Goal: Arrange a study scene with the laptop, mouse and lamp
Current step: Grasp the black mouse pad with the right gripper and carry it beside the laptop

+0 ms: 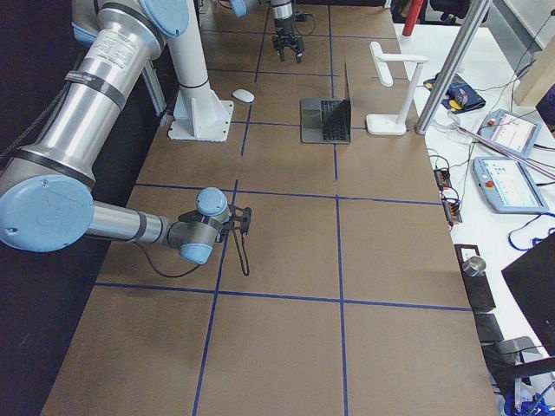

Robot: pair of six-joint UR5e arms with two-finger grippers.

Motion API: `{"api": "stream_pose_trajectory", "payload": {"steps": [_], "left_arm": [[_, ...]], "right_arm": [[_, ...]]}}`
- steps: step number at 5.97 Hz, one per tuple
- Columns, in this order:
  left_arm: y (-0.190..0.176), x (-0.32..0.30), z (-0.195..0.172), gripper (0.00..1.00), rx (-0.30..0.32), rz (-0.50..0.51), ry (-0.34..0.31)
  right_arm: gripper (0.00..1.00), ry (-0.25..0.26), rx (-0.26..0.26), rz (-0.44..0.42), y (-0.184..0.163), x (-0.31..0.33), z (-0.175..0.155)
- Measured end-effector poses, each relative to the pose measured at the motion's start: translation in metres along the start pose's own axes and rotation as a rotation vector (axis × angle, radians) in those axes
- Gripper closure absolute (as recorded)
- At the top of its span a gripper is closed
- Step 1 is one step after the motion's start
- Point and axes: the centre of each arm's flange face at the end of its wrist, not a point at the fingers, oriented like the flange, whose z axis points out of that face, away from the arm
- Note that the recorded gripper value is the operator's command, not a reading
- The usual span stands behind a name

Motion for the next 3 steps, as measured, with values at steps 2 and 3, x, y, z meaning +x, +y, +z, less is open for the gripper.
{"api": "stream_pose_trajectory", "payload": {"steps": [2,3], "left_arm": [[0.0,0.0,0.0,0.0,0.0,-0.001,0.002],[-0.001,0.001,-0.002,0.0,0.003,-0.001,0.005]], "right_arm": [[1.0,-0.003,0.013,-0.006,0.002,-0.004,-0.005],[1.0,-0.03,0.028,-0.014,-0.001,-0.017,-0.01]]}}
